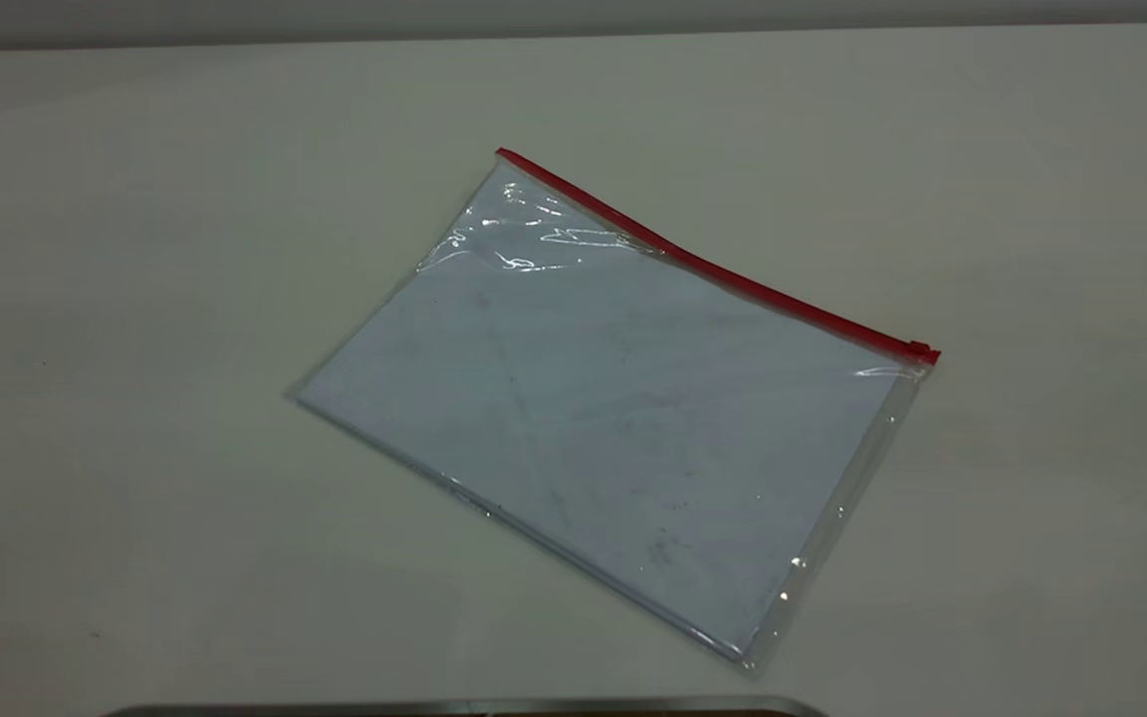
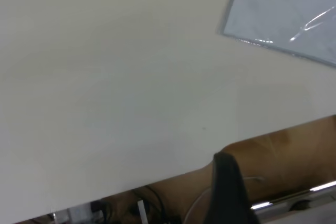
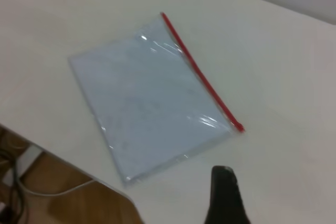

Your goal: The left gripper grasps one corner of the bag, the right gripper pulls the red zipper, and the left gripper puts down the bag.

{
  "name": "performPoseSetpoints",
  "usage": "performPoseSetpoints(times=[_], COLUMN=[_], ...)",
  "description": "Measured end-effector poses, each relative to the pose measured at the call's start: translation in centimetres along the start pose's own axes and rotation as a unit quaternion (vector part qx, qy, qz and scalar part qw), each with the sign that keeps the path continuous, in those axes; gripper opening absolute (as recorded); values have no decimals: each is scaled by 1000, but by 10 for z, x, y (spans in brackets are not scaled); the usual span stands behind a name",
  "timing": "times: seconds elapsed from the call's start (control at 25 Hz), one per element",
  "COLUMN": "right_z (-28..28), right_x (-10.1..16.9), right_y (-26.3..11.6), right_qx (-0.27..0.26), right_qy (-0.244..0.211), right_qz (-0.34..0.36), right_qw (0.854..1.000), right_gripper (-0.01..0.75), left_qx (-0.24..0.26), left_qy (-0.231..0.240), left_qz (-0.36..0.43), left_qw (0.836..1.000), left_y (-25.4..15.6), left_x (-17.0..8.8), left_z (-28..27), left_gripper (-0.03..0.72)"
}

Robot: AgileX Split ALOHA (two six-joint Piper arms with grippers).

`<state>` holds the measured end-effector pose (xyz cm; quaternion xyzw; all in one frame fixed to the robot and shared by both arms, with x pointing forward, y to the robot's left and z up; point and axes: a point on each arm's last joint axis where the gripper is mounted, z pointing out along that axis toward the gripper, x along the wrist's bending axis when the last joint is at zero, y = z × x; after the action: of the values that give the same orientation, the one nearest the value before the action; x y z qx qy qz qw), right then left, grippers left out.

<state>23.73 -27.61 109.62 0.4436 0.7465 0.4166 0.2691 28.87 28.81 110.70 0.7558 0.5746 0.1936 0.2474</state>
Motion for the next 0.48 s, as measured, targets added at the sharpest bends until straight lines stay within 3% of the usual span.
performPoseSetpoints(times=[0.28,0.48], right_z=[4,9], right_x=[0,-3], right_y=[-28,-42], right_qx=[9,21], right_qy=[-20,-43], right_qz=[-1,-20], right_qw=[1000,999], right_gripper=[549,549], left_qx=[-21,-4], left_qy=[2,0], left_qz=[2,1], left_qw=[1000,1000], left_y=[-32,-48], left_x=[-2,-3], left_z=[4,18], left_gripper=[577,577])
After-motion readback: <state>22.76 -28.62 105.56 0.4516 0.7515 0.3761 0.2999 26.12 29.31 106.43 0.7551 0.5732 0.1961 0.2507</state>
